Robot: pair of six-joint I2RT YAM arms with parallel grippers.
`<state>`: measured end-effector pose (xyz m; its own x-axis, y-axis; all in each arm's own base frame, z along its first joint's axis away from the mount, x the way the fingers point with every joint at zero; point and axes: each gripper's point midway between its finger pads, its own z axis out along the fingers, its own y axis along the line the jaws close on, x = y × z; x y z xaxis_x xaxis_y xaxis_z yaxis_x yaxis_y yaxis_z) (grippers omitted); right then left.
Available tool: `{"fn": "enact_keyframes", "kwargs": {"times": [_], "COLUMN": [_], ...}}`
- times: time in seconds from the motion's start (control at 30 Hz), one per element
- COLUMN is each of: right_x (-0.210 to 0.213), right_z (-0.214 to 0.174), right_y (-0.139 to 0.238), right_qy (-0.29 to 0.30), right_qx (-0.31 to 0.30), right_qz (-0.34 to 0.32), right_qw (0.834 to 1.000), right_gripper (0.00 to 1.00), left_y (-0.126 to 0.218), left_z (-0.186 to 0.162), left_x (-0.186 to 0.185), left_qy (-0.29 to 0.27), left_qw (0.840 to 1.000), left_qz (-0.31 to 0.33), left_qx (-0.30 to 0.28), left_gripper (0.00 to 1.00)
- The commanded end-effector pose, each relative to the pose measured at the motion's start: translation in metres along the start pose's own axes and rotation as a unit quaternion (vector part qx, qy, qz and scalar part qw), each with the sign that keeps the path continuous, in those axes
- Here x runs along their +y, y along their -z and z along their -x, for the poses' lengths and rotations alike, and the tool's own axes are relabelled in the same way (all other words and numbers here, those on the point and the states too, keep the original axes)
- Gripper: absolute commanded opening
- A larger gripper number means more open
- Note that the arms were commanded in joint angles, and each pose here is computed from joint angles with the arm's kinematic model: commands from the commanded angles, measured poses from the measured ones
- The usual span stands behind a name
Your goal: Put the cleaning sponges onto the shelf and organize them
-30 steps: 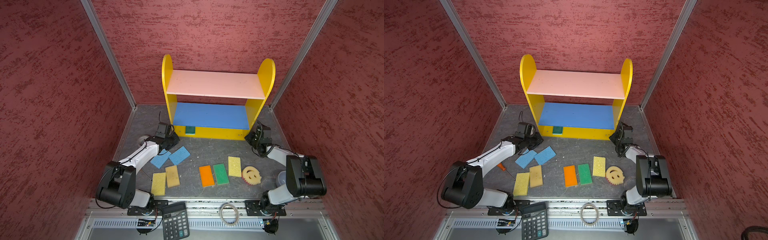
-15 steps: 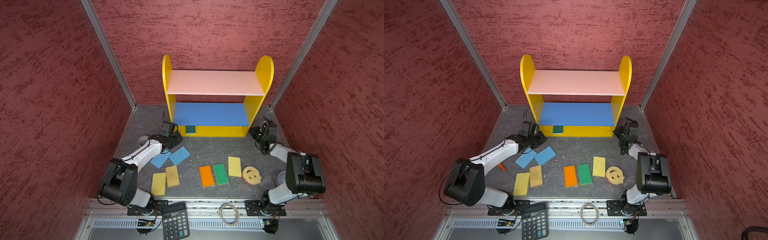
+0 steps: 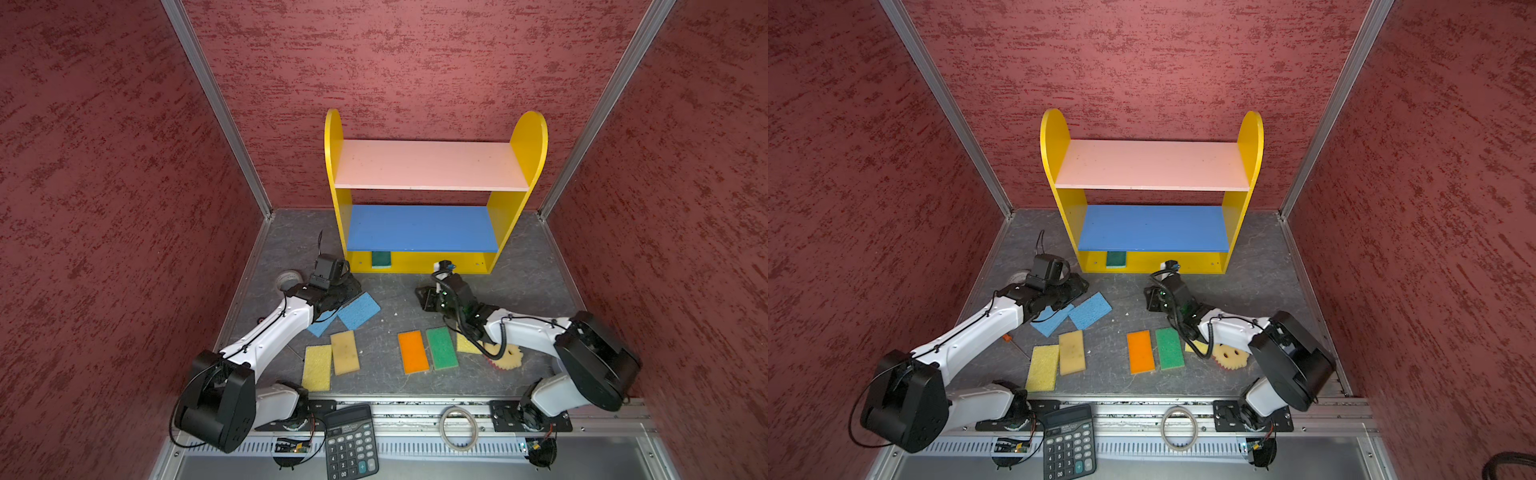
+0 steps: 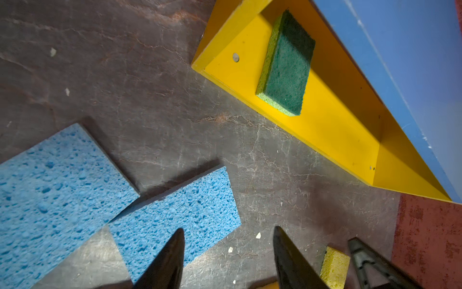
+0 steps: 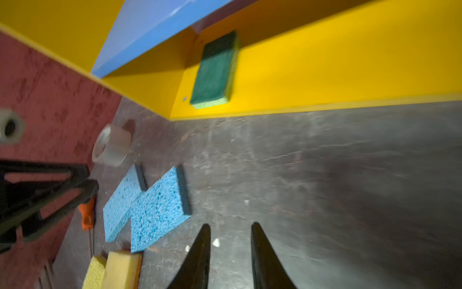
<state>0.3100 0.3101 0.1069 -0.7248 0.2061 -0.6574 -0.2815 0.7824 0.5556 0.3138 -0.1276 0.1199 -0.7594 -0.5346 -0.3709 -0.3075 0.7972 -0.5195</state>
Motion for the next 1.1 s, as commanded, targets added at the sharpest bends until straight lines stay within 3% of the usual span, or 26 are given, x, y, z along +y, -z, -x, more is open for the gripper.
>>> {"fn": "enact_keyframes", "kwargs": {"times": [0.0,0.2,0.33,0.53,0.77,1.07], "right_x": [0.044,0.048,0.037,-0.013,-0.058,-0.068], "right_z": [-0.006,-0.021,-0.023,-0.04,-0.061,-0.072], "right_y": [-0.01,-0.014,0.01,0.063,0.102,0.104], "right_qy": [0.066,0.068,0.076,0.08,0.032,0.03], "right_qx": [-0.013,0.003,0.004,0.038,0.056,0.06], "right_qz": [0.012,-0.01,-0.018,-0.1,-0.161,-0.164], "right_qw": [0.998,0.998,0.997,0.991,0.985,0.984], "right_gripper": [0.41,0.5,0.42,0.39,0.5,0.54], "left_y": [0.009,0.009,0.009,0.003,-0.014,-0.011], "left_z": [0.0,-0.011,-0.03,-0.073,-0.096,-0.103], "left_x": [-0.005,-0.008,-0.028,-0.063,-0.069,-0.098], "left_qy": [-0.013,-0.018,-0.032,-0.118,-0.11,-0.149], "left_qw": [1.0,1.0,0.999,0.989,0.986,0.981], "left_qz": [-0.002,-0.007,-0.028,-0.027,-0.027,-0.022], "left_qx": [-0.016,-0.007,0.021,0.081,0.123,0.126], "left_gripper": [0.61,0.65,0.63,0.63,0.65,0.67]}}
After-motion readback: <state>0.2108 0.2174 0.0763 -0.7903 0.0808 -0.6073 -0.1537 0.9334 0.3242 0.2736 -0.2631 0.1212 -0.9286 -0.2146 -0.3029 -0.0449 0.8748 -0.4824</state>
